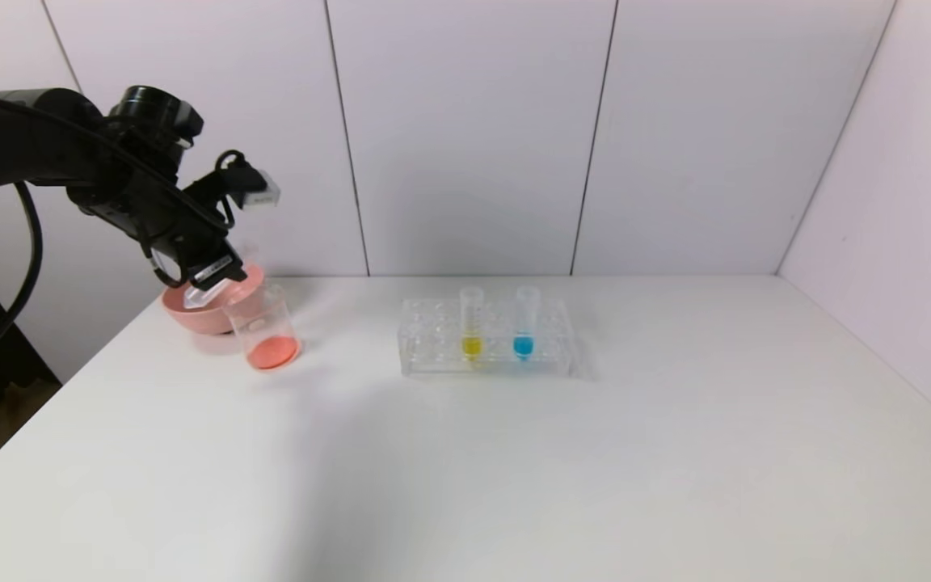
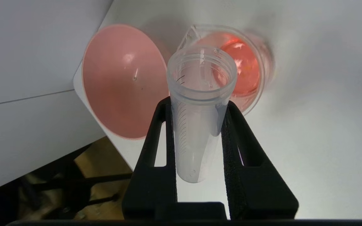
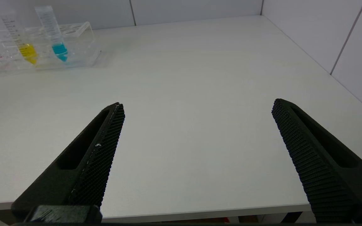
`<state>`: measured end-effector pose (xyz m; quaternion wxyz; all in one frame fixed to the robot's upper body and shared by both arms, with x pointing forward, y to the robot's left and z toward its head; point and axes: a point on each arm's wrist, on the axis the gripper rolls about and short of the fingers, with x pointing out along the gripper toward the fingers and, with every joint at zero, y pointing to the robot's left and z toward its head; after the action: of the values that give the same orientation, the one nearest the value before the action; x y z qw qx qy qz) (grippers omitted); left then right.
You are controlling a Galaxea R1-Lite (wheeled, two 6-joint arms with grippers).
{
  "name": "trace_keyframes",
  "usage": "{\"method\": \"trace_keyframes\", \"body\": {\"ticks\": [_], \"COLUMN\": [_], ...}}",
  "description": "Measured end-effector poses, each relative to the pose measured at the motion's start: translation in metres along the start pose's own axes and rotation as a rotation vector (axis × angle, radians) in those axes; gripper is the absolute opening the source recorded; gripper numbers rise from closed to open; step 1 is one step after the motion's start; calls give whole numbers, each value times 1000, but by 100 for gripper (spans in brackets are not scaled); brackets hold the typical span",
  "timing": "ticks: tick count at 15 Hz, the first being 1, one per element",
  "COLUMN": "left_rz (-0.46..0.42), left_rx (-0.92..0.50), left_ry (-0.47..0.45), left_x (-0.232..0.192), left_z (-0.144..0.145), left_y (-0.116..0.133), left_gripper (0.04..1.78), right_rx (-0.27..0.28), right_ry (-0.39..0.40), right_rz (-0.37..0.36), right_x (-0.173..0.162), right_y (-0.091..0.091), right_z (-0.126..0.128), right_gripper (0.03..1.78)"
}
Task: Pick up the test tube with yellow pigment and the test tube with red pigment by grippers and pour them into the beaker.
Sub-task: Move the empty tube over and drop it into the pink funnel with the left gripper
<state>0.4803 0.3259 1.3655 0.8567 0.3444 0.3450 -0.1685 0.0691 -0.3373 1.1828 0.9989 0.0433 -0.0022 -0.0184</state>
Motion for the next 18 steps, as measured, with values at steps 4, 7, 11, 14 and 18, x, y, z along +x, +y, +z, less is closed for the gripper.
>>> {"method": "trace_keyframes", "body": {"ticks": [4, 7, 11, 14, 18], "left_rz": [70, 157, 250, 350, 435], "left_rx": [-387, -632, -804, -890, -933], "left_ry": [-169, -310, -377, -470, -596], "left_x": [-14, -24, -19, -10, 11], "left_z": [-6, -18, -52, -72, -80], "left_y": [12, 14, -3, -17, -17], "left_gripper": [44, 44, 44, 44, 44], "right_rx": [0, 0, 0, 0, 0], "right_ry": [0, 0, 0, 0, 0], "right_rz": [0, 0, 0, 0, 0], "right_x": [0, 0, 0, 0, 0], "right_y": [0, 0, 0, 0, 0], "right_z": [0, 0, 0, 0, 0], "right_gripper": [171, 171, 171, 171, 171]}}
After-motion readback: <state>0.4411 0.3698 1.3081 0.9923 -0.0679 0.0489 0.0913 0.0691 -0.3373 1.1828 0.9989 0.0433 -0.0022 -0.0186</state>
